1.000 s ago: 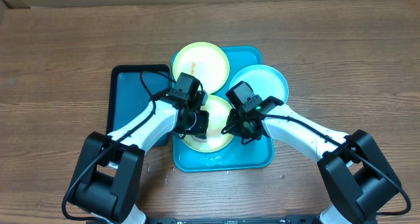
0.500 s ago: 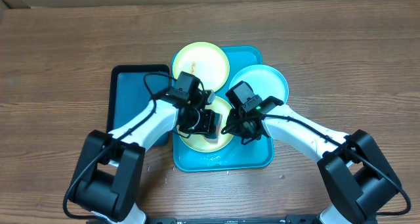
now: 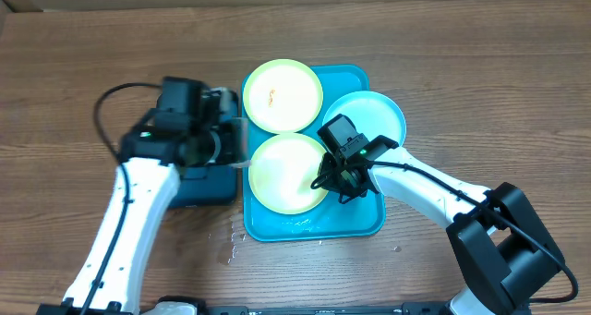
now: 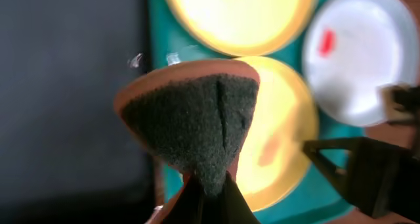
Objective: Clean dirty plates on tray and stack at the side
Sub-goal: 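Carry the green sponge left and lower it onto the black tray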
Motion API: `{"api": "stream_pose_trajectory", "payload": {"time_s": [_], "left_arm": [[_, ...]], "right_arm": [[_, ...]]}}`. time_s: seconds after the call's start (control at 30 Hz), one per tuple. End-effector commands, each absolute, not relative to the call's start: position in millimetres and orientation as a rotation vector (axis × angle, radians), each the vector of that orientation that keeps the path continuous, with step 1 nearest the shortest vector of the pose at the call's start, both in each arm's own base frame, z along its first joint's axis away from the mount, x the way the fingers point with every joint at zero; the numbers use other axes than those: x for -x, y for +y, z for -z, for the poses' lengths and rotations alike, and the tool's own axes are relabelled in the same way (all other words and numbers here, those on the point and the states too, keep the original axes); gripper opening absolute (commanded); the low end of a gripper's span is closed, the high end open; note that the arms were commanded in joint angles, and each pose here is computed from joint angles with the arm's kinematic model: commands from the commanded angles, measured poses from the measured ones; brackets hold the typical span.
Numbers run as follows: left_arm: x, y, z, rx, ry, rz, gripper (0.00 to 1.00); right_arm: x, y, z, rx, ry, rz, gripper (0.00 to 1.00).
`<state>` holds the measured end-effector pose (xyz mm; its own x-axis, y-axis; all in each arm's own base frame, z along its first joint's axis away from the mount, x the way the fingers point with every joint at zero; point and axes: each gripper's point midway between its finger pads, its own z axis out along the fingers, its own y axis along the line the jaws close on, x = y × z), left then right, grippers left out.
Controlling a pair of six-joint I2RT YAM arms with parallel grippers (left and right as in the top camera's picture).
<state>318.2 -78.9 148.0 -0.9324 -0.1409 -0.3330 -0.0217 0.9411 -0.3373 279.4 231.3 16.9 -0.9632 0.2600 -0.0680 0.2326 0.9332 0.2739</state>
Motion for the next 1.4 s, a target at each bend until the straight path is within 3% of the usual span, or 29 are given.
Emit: {"api": "stream_pose_trajectory", "payload": {"time_s": [0.0,0.3,0.6,0.63,0.67,0.7,0.73,0.77,1.1,1.27,1.37], "left_arm": [[-315.2,-44.6,-134.3,0.123,2.795,0.289,0.04],[-295.9,-25.3,-66.3,0.154,3.017,0.132,0.04],[-291.4,-18.1,-24.2,0.171,3.139,0.055,0.05],[-291.8,-18.5,-24.2,0.184,3.137,0.059,0.1],[-292.9,-18.3,-26.3,0.212,3.131,0.059,0.41],[-293.5,-17.9,-28.6,0.232,3.129,0.059,0.53],[-295.2,-17.5,-32.9,0.259,3.124,0.06,0.61],[-297.8,-17.2,-37.5,0.271,3.116,0.059,0.62],[-348.3,-19.0,-150.1,0.303,2.769,0.126,0.6],[-350.2,-18.6,-210.3,0.344,2.585,0.168,0.62],[-344.8,-18.4,-230.1,0.34,2.524,0.181,0.63]], "right_arm": [[-280.2,231.0,-16.7,-0.383,2.982,-0.406,0.22],[-280.0,230.9,-16.7,-0.383,2.983,-0.406,0.4],[-279.9,230.7,-16.5,-0.383,2.983,-0.405,0.41],[-279.9,230.7,-16.5,-0.383,2.983,-0.405,0.42],[-279.9,230.7,-16.5,-0.383,2.983,-0.405,0.47],[-279.9,230.7,-16.5,-0.383,2.983,-0.405,0.49],[-279.8,230.7,-16.4,-0.383,2.983,-0.405,0.49],[-279.8,230.7,-16.4,-0.383,2.984,-0.405,0.51],[-277.3,229.1,-13.5,-0.39,2.991,-0.396,0.5],[-274.9,230.3,-9.6,-0.391,3.002,-0.386,0.41],[-272.9,231.0,-6.7,-0.414,3.009,-0.378,0.41]]}}
